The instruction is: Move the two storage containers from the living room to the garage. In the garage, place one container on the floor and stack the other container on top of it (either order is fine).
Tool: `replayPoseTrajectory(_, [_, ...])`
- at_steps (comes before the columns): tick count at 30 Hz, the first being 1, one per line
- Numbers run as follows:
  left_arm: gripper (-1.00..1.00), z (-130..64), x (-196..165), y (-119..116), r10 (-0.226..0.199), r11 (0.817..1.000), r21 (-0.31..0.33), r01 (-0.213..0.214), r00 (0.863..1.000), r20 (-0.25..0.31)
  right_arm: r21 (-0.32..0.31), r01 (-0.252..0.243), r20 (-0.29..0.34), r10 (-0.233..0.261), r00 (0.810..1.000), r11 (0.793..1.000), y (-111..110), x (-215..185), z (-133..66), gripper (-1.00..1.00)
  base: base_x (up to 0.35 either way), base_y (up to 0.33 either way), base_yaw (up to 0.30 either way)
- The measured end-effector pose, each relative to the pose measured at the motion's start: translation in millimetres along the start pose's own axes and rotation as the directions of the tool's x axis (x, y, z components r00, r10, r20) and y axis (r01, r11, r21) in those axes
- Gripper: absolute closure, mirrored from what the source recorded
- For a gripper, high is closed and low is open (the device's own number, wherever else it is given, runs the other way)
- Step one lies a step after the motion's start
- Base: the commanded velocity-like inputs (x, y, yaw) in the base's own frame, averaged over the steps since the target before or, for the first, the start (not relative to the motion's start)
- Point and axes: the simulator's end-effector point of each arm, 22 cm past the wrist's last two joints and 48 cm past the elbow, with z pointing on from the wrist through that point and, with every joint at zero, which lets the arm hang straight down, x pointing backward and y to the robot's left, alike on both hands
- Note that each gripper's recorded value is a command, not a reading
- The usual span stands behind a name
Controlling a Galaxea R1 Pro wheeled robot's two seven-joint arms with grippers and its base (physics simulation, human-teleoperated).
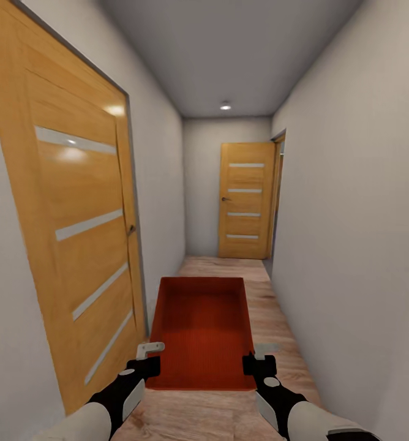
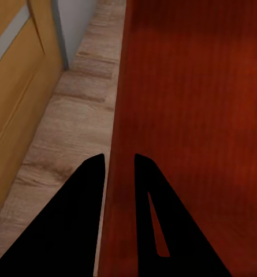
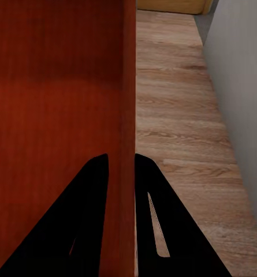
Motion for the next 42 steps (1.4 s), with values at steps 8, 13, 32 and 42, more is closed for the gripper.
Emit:
replayPoseTrajectory(8, [1.0,0.0,0.3,0.2,0.0,1.0,0.0,0.0,1.0,0.0,0.0,0.0,-0.001,0.0,1.0,1.0,0.2,0.3,-0.1,1.0,0.322,0.102,-0.112])
replayPoseTrajectory(13, [1.0,0.0,0.0,0.5,0.0,1.0,0.0,0.0,1.0,0.0,0.0,0.0,0.0,0.0,1.0,1.0,0.5,0.0,-0.1,1.0,0.322,0.094,-0.004])
replayPoseTrajectory(32, [1.0,0.0,1.0,0.4,-0.001,1.0,0.0,0.001,1.0,-0.002,0.0,0.0,-0.002,0.0,1.0,1.0,0.4,0.8,-0.2,1.0,0.322,0.007,0.0])
replayPoseTrajectory(42, [1.0,0.0,0.6,0.1,0.0,1.0,0.0,0.0,1.0,-0.001,0.0,0.0,-0.001,0.0,1.0,1.0,0.0,0.6,-0.1,1.0,0.322,0.0,-0.119])
